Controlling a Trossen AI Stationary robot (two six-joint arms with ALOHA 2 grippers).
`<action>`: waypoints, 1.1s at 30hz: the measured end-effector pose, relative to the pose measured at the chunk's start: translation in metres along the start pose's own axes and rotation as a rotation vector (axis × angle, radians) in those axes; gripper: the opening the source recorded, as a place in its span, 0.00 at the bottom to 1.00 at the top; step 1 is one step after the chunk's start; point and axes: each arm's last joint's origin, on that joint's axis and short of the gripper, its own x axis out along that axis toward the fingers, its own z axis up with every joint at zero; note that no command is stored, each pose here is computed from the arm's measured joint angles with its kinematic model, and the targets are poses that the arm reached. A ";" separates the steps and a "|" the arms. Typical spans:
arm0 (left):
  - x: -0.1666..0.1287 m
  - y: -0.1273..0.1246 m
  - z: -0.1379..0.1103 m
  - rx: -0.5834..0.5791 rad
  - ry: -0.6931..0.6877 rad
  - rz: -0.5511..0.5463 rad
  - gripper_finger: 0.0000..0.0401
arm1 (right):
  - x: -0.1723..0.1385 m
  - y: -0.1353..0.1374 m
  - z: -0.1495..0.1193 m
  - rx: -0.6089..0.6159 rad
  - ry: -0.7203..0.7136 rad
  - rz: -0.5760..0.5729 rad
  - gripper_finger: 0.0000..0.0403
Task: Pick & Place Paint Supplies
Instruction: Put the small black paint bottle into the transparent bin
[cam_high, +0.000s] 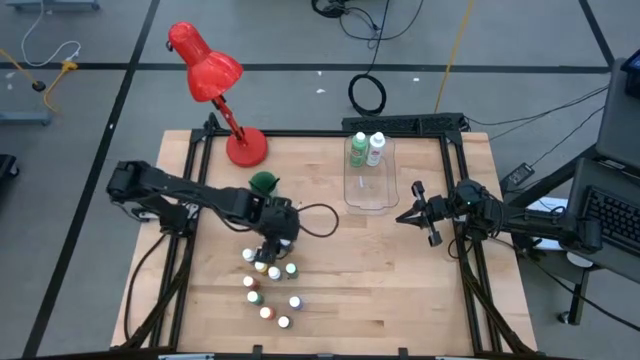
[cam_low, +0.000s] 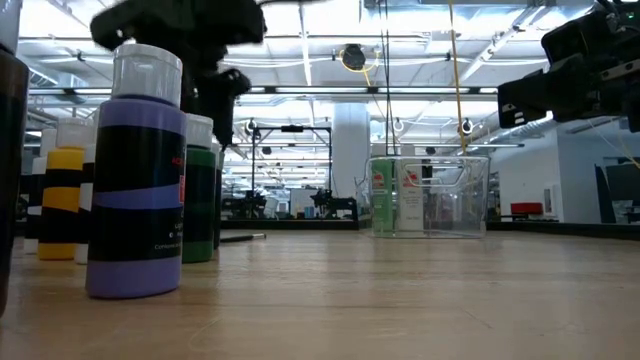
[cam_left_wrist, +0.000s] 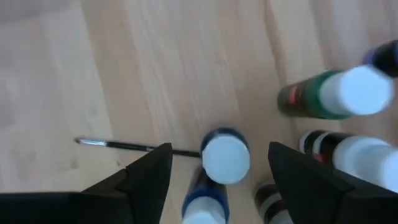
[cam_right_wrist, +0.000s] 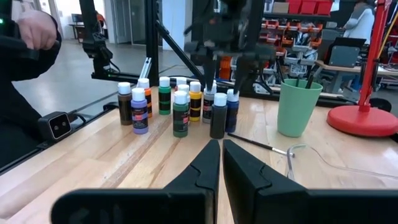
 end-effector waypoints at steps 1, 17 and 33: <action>0.006 0.000 0.000 0.000 0.022 -0.003 0.68 | 0.000 0.000 0.000 0.000 -0.001 0.000 0.04; 0.018 0.000 -0.001 0.025 0.071 -0.009 0.62 | 0.000 0.000 -0.001 0.015 0.006 0.001 0.04; 0.017 0.006 0.001 0.031 0.038 0.002 0.23 | 0.000 0.000 -0.001 0.015 0.012 0.001 0.04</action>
